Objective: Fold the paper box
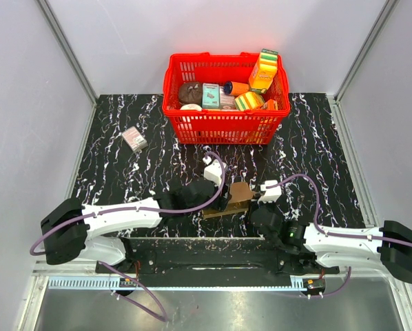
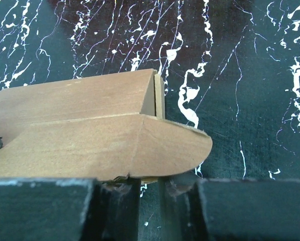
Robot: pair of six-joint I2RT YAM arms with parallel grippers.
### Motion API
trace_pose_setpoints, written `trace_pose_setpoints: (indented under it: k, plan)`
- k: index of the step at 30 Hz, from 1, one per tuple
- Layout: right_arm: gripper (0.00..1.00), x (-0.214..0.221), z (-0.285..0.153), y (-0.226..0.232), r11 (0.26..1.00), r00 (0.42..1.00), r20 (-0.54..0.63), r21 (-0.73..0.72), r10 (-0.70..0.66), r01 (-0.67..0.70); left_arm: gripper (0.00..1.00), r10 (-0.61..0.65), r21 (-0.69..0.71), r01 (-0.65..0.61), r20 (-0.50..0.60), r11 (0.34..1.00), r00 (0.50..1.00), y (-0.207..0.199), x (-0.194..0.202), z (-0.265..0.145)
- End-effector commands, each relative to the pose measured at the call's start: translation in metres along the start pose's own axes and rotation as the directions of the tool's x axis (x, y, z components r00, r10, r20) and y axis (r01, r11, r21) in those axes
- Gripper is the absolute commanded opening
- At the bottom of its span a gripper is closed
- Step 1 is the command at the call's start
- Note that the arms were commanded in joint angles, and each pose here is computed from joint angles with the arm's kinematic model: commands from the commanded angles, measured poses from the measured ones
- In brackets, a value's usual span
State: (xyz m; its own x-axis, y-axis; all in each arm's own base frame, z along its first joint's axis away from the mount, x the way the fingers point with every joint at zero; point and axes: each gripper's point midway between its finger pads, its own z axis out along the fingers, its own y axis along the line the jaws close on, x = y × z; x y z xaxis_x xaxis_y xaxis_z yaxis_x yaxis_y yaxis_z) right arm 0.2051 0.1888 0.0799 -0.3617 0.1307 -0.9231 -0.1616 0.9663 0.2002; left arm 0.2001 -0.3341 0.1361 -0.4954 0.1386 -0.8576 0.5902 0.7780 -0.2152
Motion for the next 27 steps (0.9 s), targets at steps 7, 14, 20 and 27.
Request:
trace_pose_setpoints:
  k: [7, 14, 20, 27]
  plan:
    - [0.51, -0.018, -0.008, 0.010, 0.998, 0.998, 0.012, -0.026, 0.064, -0.064, 0.60, -0.041, 0.006, 0.041, 0.024, 0.999, 0.999, 0.000, 0.005, 0.008]
    - [0.57, -0.028, -0.023, 0.004, 0.988, 0.987, -0.043, 0.009, 0.155, -0.155, 0.59, -0.039, -0.003, 0.039, 0.005, 0.999, 0.999, 0.002, 0.013, 0.013]
    - [0.57, -0.045, -0.042, -0.009, 0.976, 0.975, -0.063, 0.049, 0.215, -0.212, 0.60, -0.043, -0.008, 0.043, -0.015, 0.999, 0.999, 0.004, 0.024, 0.018]
    - [0.57, -0.063, -0.058, -0.016, 0.973, 0.971, -0.080, 0.058, 0.225, -0.221, 0.60, -0.053, 0.003, 0.053, -0.039, 0.999, 0.998, 0.002, 0.037, 0.025]
